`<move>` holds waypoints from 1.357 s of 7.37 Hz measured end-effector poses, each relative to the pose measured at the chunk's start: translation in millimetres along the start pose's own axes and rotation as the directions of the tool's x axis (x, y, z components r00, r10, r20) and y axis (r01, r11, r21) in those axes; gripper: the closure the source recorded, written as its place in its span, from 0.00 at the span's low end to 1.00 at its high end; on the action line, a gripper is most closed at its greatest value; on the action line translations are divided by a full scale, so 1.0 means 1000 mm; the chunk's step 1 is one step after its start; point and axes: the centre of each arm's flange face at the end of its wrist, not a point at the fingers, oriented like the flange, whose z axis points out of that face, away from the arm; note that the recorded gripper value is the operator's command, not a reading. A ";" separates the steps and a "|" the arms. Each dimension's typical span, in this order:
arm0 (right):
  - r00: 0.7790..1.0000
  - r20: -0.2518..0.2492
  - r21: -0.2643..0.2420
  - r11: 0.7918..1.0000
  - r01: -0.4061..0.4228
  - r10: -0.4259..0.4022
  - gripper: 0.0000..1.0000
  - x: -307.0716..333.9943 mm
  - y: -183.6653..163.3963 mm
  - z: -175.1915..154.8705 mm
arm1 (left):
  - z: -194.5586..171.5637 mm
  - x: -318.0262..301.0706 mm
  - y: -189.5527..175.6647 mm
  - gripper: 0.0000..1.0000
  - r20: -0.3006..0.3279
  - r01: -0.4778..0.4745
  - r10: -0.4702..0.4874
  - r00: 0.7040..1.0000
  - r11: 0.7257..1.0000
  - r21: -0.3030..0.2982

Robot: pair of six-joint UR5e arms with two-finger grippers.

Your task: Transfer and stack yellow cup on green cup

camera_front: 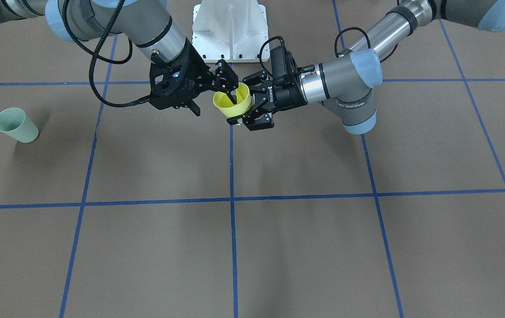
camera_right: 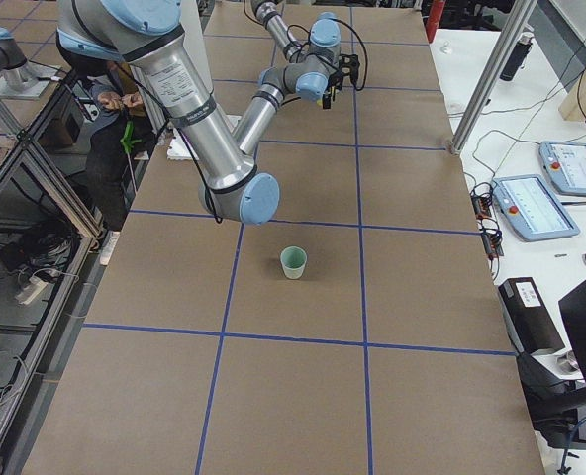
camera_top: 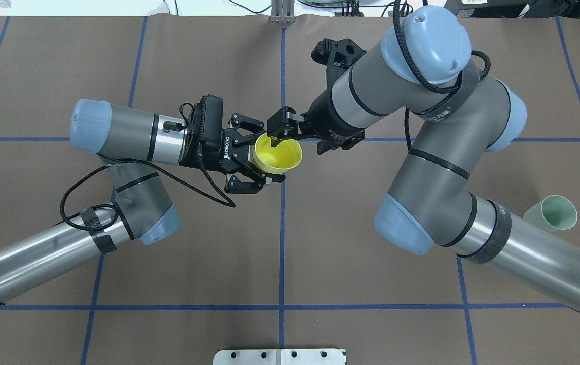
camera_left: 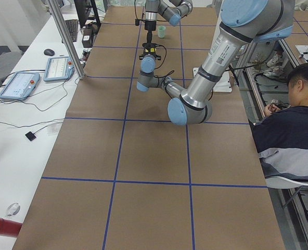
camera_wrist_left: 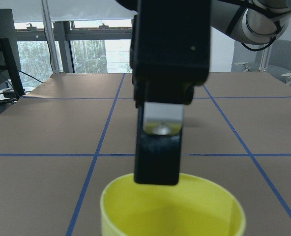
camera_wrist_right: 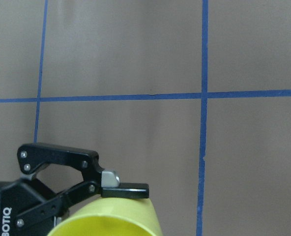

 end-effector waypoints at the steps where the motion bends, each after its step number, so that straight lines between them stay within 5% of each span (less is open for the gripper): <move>1: 1.000 -0.001 0.003 1.000 0.003 -0.003 0.09 -0.001 0.002 0.002 | 0.000 0.000 0.000 0.76 0.005 0.000 0.000 1.000 1.000 0.002; 3: 1.000 -0.004 0.001 1.000 0.010 -0.010 1.00 -0.003 0.008 0.008 | 0.001 0.000 0.001 0.69 0.012 0.001 -0.001 1.000 1.000 0.003; 6: 1.000 -0.008 0.006 1.000 0.026 -0.026 1.00 -0.004 0.011 0.011 | 0.001 0.000 0.002 0.43 0.012 0.004 -0.004 1.000 1.000 0.002; 8: 1.000 -0.006 0.005 1.000 0.030 -0.030 1.00 -0.003 0.012 0.010 | 0.001 0.001 0.001 0.00 0.010 0.009 -0.009 1.000 1.000 0.003; 10: 1.000 -0.005 0.005 1.000 0.029 -0.029 1.00 -0.002 0.013 0.008 | 0.001 0.001 0.001 0.00 0.011 0.035 -0.035 0.999 0.999 0.006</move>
